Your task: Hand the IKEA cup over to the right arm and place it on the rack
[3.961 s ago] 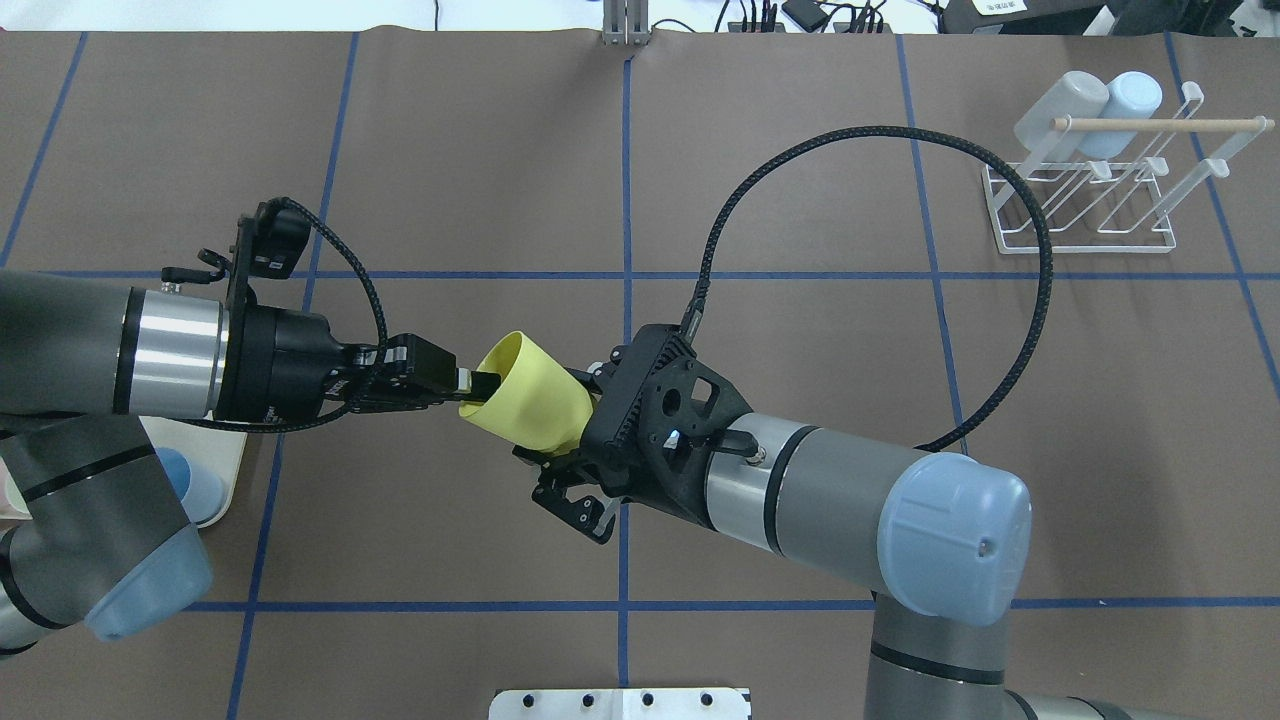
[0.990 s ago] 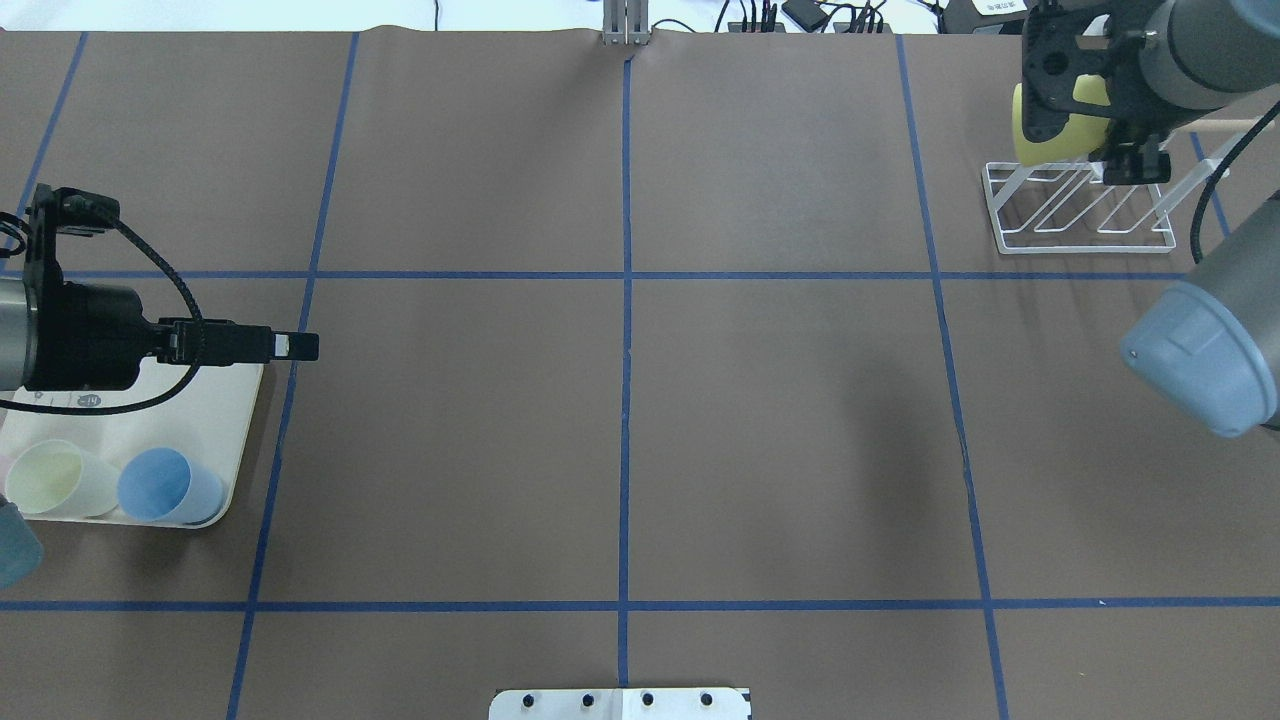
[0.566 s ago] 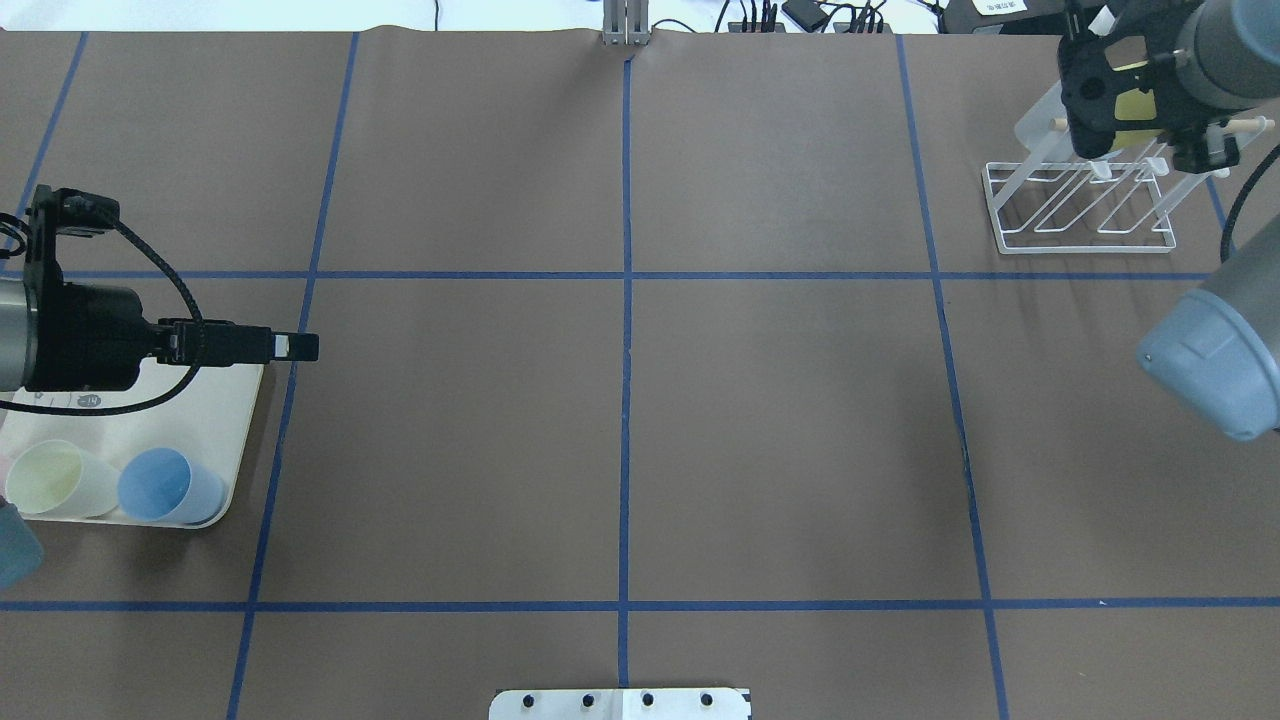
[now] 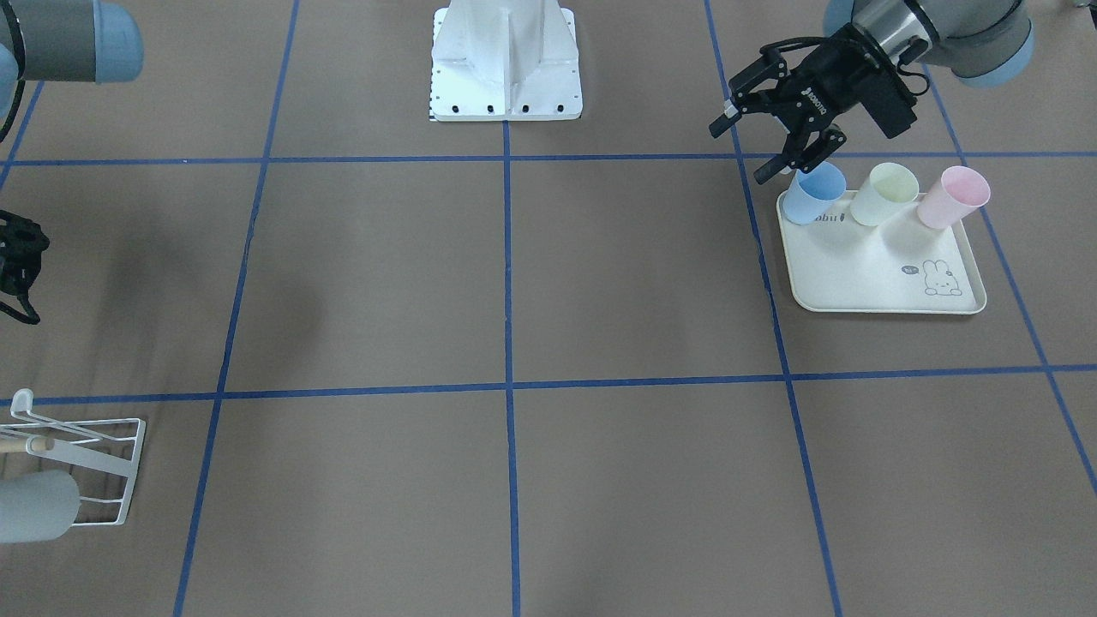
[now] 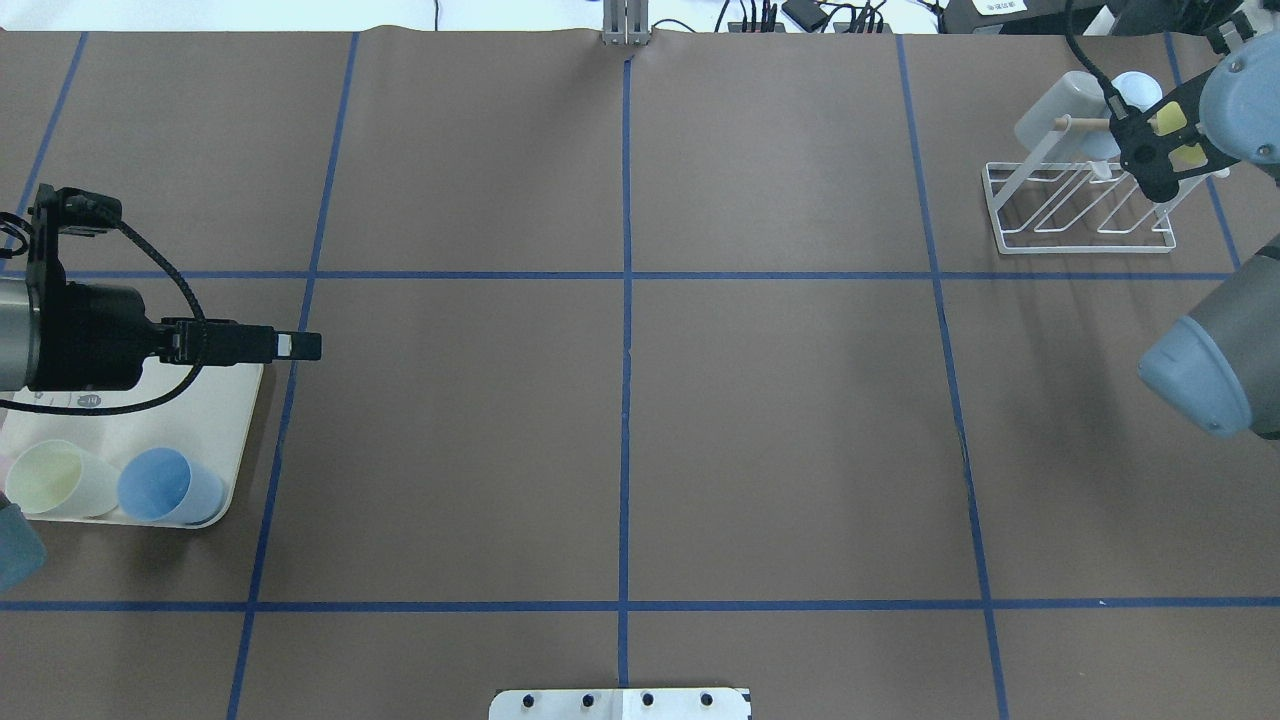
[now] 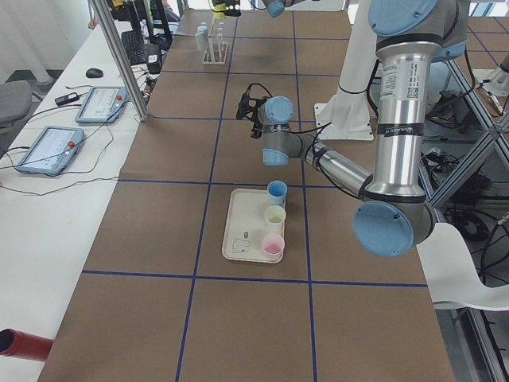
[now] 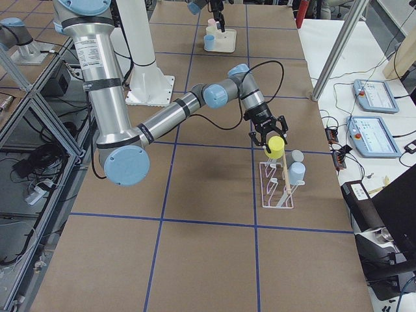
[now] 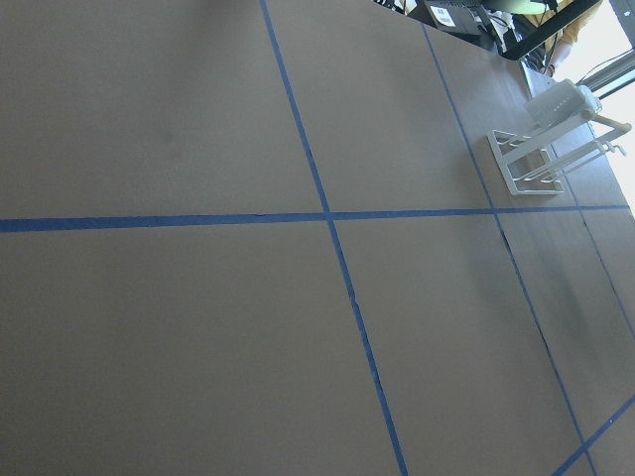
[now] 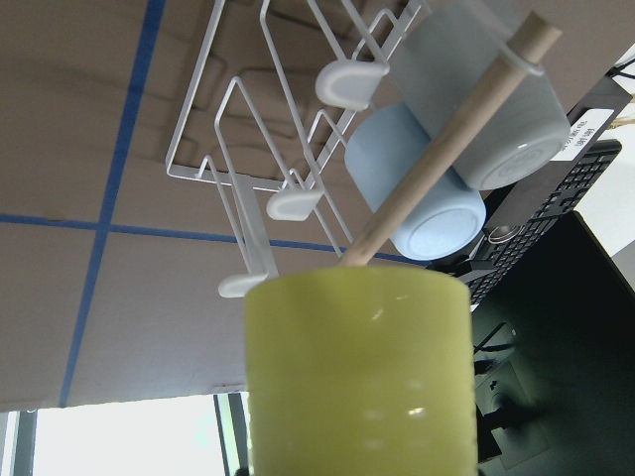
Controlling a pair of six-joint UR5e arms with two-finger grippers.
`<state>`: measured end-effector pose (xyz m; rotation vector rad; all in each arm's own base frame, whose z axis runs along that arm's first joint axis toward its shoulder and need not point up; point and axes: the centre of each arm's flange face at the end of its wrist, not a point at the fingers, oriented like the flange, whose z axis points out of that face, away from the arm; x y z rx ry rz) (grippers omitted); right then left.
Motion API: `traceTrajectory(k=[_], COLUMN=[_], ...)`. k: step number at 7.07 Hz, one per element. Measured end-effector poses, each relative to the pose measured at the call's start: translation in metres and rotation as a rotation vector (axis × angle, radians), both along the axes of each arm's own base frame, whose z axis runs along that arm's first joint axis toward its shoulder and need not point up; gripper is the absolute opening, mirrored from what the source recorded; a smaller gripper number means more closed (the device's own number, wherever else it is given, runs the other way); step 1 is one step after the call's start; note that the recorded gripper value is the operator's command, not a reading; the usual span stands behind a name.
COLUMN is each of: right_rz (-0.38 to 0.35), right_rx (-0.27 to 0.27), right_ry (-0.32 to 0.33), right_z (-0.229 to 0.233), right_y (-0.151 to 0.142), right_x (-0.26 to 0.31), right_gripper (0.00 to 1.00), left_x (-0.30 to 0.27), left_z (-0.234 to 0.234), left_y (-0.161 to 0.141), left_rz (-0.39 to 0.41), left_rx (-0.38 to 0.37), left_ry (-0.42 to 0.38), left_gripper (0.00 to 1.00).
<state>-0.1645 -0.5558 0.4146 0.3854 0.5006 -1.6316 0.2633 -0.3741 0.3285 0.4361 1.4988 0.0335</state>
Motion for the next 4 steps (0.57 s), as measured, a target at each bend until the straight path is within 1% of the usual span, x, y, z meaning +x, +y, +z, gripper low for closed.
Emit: traceTrajectory(k=[2, 4], right_rz=[-0.005, -0.009], right_rx=[-0.002, -0.005], right_ry=[0.016, 0.039], right_z=[0.021, 0.031], right_y=[-0.001, 0.0], right_x=[-0.023, -0.035], right_gripper=[0.0, 0.0], left_x=[0.0, 0.0], left_z=[-0.001, 0.0], left_y=[0.0, 0.0], left_rz=[0.0, -0.003], left_rx=[0.001, 0.001], left_ry=[0.002, 0.0], left_gripper=[1.0, 1.0])
